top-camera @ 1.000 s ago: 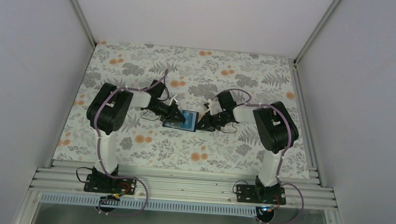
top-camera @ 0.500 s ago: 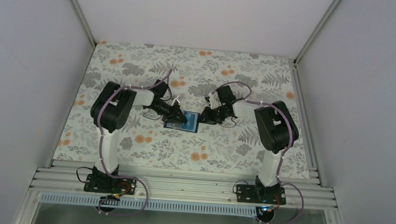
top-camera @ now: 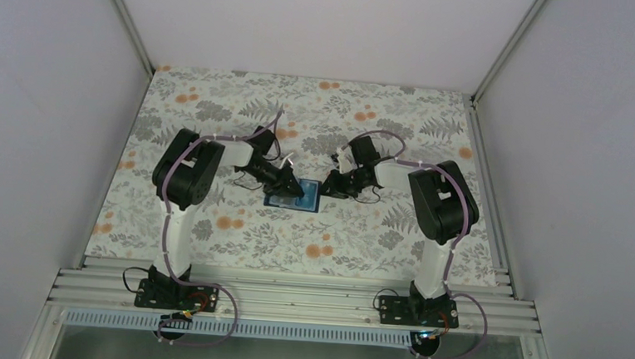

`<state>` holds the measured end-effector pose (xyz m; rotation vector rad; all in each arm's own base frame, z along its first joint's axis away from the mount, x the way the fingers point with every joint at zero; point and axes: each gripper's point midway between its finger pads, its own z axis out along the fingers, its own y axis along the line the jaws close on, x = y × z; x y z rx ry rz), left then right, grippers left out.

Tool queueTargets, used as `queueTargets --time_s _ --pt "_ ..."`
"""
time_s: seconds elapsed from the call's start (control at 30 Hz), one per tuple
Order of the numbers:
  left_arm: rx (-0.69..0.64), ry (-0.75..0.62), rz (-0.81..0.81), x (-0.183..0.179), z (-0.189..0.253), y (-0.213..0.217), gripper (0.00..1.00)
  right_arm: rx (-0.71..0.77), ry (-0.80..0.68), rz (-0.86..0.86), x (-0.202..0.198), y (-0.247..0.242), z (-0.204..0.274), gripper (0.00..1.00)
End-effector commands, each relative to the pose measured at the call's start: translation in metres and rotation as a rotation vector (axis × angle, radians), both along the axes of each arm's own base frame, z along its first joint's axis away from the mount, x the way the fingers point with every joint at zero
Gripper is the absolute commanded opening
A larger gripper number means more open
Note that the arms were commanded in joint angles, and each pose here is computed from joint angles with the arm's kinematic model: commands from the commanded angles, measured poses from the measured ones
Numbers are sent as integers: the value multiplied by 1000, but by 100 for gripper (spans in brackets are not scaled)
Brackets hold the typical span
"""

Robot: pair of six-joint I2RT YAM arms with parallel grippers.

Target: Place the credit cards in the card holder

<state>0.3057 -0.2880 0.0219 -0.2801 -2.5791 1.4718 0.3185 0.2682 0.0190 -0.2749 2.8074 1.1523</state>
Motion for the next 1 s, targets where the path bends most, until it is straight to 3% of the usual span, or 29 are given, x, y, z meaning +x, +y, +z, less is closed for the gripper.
queueTargets --time_s 0.0,0.97 --pt "76 19 -2 -5 -22 -3 6 23 -7 14 1 6 -4 13" --pt "226 -164 138 1 59 25 69 8 -18 5 -6 -1 -3 12"
